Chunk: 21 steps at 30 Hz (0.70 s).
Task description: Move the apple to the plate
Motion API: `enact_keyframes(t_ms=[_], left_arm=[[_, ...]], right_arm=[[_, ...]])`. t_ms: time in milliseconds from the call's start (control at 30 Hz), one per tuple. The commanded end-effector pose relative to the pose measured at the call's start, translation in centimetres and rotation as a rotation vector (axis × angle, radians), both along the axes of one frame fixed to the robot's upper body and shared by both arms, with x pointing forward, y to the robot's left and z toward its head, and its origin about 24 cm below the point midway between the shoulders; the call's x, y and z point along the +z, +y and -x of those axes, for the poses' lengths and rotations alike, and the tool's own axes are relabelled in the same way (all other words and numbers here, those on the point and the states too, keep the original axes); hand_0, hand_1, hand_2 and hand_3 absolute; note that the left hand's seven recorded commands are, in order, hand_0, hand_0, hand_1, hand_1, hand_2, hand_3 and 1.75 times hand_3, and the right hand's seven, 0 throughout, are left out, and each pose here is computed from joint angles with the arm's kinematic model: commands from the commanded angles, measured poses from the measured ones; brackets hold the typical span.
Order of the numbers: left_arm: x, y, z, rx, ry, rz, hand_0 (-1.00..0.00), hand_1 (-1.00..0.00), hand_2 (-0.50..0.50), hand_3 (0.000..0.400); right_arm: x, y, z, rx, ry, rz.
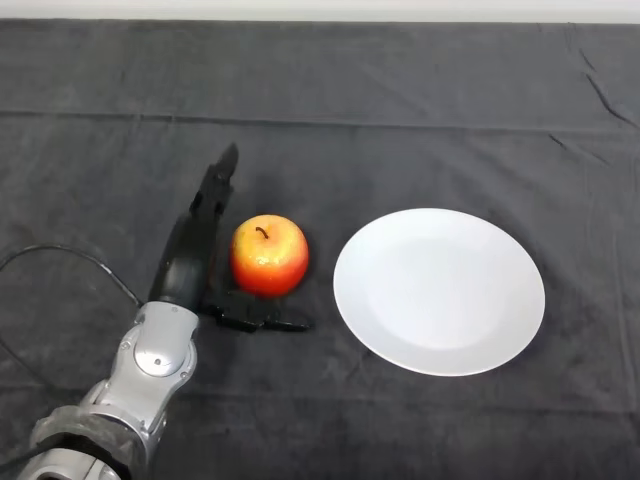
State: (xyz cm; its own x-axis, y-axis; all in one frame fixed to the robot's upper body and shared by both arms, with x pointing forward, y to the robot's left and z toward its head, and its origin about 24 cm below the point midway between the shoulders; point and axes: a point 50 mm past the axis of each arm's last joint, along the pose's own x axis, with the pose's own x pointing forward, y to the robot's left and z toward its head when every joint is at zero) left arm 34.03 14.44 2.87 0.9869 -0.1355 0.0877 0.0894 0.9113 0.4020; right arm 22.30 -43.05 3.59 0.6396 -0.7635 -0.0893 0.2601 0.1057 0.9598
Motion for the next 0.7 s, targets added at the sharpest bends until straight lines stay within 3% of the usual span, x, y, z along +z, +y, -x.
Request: enact_keyframes(t_ms=[33, 367, 700], left_arm=[[2.4, 0.0, -1.6, -0.013, -0.055, -0.028, -1.0, -1.0, 0.0, 0.4], [5.2, -0.6, -2.5, -0.027, -0.154, -0.043, -1.0, -1.0, 0.0, 0.4], [5.6, -3.0, -1.9, -0.075, -0.213, -0.053, -1.0, -1.0, 0.0, 0.4]], right_arm=[[0.75, -0.9, 0.65, -0.0272, -0.013, 0.028], [0.75, -0.9, 0.65, -0.0271, -0.014, 0.028], [0.75, -0.9, 0.65, -0.0269, -0.013, 0.029]])
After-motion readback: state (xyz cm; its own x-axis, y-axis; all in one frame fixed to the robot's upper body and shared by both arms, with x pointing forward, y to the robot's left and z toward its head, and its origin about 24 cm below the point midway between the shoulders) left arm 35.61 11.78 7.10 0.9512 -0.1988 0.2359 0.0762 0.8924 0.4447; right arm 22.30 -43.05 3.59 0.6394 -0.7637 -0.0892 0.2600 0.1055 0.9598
